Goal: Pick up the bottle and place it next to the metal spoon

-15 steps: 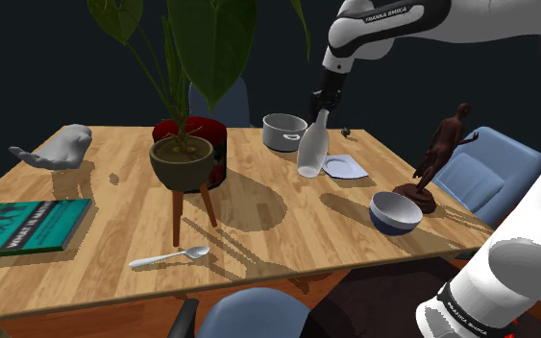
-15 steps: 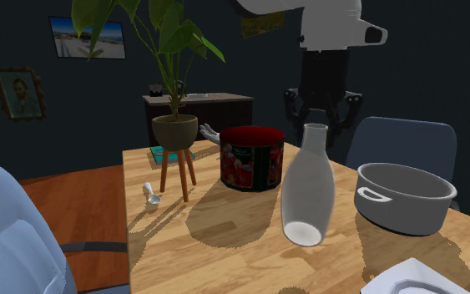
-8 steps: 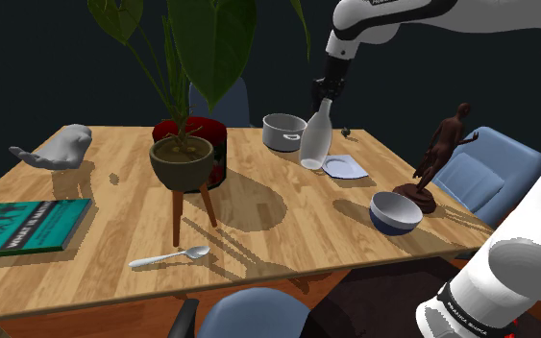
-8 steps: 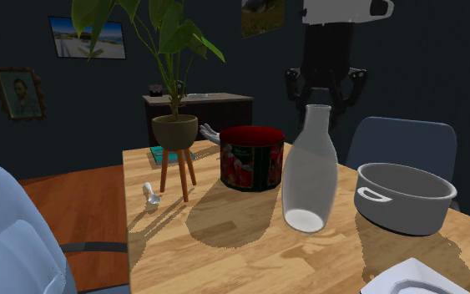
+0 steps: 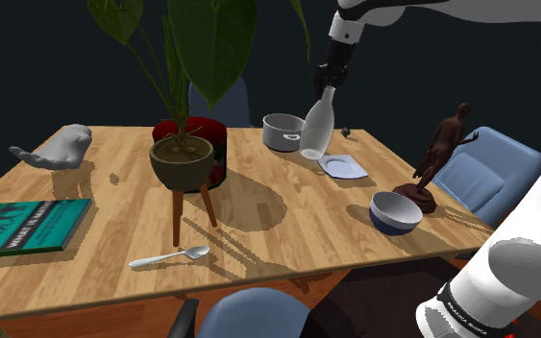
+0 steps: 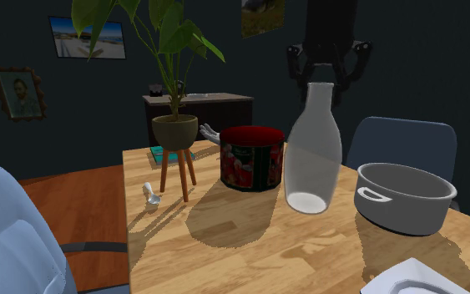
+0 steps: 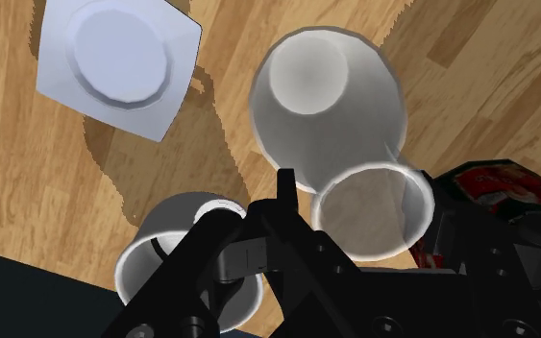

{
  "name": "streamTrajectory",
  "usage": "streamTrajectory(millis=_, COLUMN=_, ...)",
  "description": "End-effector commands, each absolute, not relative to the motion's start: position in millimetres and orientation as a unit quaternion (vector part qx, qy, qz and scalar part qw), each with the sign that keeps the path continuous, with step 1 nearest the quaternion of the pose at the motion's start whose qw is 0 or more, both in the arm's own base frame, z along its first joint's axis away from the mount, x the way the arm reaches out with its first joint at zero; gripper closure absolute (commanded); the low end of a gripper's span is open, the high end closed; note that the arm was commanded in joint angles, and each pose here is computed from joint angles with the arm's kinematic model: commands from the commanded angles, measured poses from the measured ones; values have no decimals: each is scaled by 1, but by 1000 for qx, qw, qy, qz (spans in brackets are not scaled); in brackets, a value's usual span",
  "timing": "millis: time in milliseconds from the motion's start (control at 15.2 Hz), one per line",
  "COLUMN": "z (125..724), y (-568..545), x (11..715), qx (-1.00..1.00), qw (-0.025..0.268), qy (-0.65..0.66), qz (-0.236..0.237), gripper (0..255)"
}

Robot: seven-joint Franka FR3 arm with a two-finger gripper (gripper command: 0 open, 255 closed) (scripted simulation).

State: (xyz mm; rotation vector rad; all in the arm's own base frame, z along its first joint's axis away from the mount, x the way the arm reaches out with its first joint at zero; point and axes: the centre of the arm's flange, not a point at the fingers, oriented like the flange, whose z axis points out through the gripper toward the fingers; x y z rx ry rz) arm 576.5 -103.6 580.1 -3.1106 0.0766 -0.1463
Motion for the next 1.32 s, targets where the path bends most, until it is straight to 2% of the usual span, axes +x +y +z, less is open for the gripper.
streamTrajectory(millis=0, z=592, y=-103, x=577, qx=-999, qw=13, qy=25, qz=-47, gripper=255)
streamTrajectory(millis=1254, z=692, y=-103, x=577, qx=-999, qw=13, qy=25, qz=-47, gripper=255)
